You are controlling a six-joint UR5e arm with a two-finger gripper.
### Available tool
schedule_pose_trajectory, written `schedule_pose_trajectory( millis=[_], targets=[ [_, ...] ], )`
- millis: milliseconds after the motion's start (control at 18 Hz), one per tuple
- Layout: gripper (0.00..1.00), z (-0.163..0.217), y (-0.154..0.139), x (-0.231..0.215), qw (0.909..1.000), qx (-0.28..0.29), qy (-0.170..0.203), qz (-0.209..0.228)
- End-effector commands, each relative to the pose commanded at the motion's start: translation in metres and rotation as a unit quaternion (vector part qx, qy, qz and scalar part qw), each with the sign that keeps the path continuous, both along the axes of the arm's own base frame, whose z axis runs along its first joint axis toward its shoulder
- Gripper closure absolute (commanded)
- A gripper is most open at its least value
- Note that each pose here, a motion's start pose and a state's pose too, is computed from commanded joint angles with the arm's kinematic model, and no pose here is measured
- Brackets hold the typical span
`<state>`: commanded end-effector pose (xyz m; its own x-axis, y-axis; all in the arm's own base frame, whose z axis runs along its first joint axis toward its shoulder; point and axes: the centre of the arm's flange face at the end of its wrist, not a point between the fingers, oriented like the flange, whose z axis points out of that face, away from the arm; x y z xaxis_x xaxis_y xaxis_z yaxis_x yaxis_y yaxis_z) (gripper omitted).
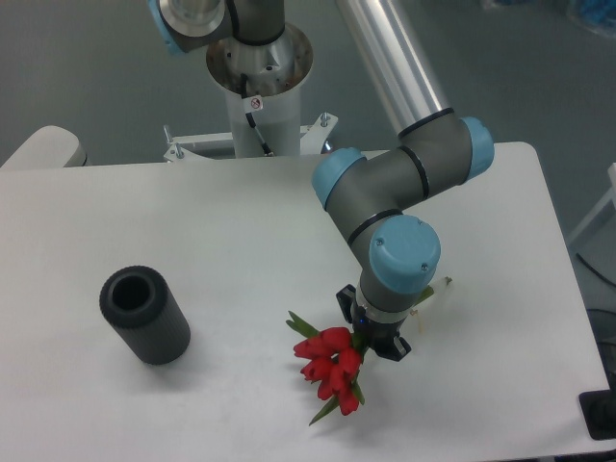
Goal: Pick up the flowers from the vase
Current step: 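Carry the tulip bunch away from the vase and hold it above the table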
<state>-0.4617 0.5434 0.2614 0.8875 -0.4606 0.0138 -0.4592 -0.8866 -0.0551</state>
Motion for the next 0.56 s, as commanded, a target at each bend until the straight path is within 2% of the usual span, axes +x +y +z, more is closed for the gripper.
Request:
schedule_pose_trajectory(
  millis=[167,556],
  targets=[
    [0.90,-0.0006,-0.0001,0.0002,0.9999,0.001,0.001,-0.014],
    [0.90,-0.0006,0.0002,0.0015,0.9999,0.001,0.001,-0.015]
  ],
)
